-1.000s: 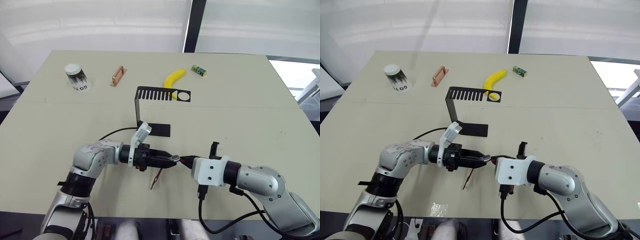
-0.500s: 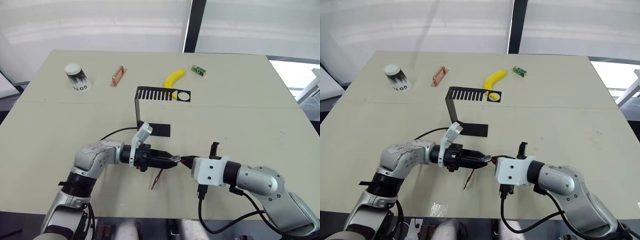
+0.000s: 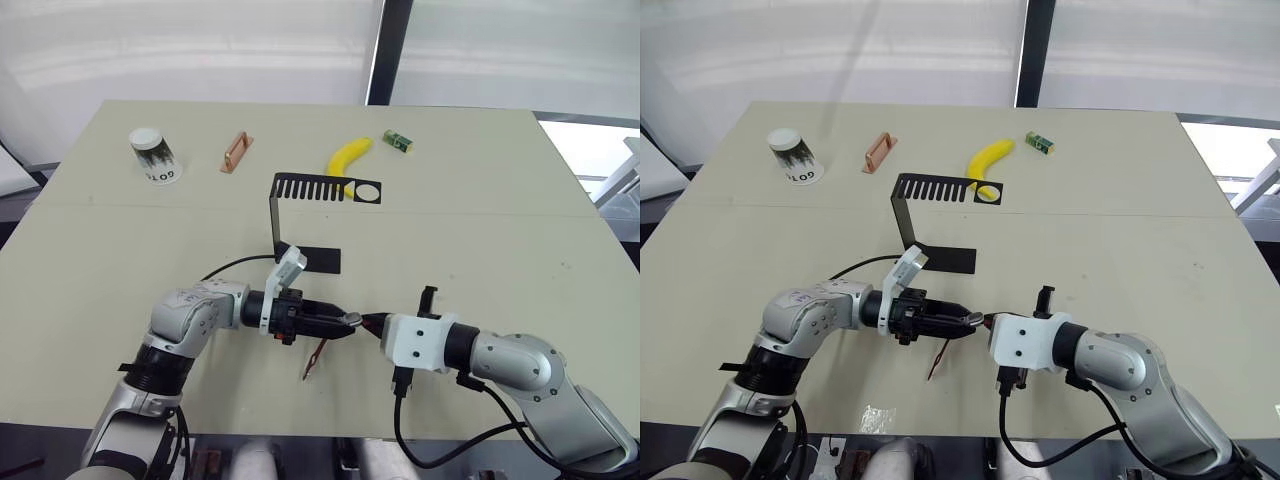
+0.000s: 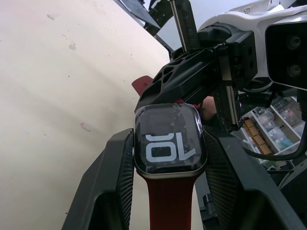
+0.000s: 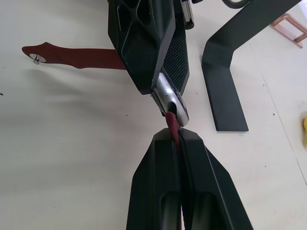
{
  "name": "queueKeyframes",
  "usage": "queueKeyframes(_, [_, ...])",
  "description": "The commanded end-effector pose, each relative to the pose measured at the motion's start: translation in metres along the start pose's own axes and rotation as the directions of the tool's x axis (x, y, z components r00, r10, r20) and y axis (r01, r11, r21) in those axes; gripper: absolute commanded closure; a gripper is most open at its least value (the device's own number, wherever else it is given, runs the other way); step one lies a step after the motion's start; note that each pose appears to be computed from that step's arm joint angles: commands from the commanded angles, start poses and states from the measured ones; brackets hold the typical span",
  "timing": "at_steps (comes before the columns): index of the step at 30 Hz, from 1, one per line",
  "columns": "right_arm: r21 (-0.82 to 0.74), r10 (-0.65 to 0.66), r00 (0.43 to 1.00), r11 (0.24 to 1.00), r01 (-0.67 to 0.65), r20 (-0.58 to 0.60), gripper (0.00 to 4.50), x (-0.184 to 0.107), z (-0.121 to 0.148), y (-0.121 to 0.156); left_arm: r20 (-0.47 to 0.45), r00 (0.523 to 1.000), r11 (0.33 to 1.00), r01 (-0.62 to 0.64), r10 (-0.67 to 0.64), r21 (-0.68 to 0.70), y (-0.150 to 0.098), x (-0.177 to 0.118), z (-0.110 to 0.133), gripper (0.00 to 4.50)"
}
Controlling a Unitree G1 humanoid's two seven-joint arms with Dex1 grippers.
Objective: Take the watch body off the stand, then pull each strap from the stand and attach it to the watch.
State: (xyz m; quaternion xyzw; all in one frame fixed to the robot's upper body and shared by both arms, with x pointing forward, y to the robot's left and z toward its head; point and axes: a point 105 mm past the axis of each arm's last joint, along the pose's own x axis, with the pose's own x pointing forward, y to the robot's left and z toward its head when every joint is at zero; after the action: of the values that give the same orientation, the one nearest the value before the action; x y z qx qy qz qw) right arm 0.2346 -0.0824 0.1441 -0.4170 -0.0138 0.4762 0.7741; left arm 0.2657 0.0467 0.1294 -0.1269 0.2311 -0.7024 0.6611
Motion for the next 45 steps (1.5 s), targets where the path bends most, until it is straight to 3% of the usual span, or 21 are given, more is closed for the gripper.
queueKeyframes(1, [-0.054, -0.002, 0.995, 0.999, 0.007, 0.1, 4.5, 0.0006, 0.0261, -0.0014, -0.027, 0.99, 0.989, 0.141, -0.14, 0.042, -0.0229, 0.0252, -0.0015, 2.9])
queueKeyframes(45, [-0.025, 0.027, 0.996, 0.999, -0.025, 0.084, 4.5, 0.0025, 0.025, 0.0028, -0.045, 0.991, 0.99, 0.126, -0.123, 0.062, -0.0212, 0.0299, -0.0059, 2.9])
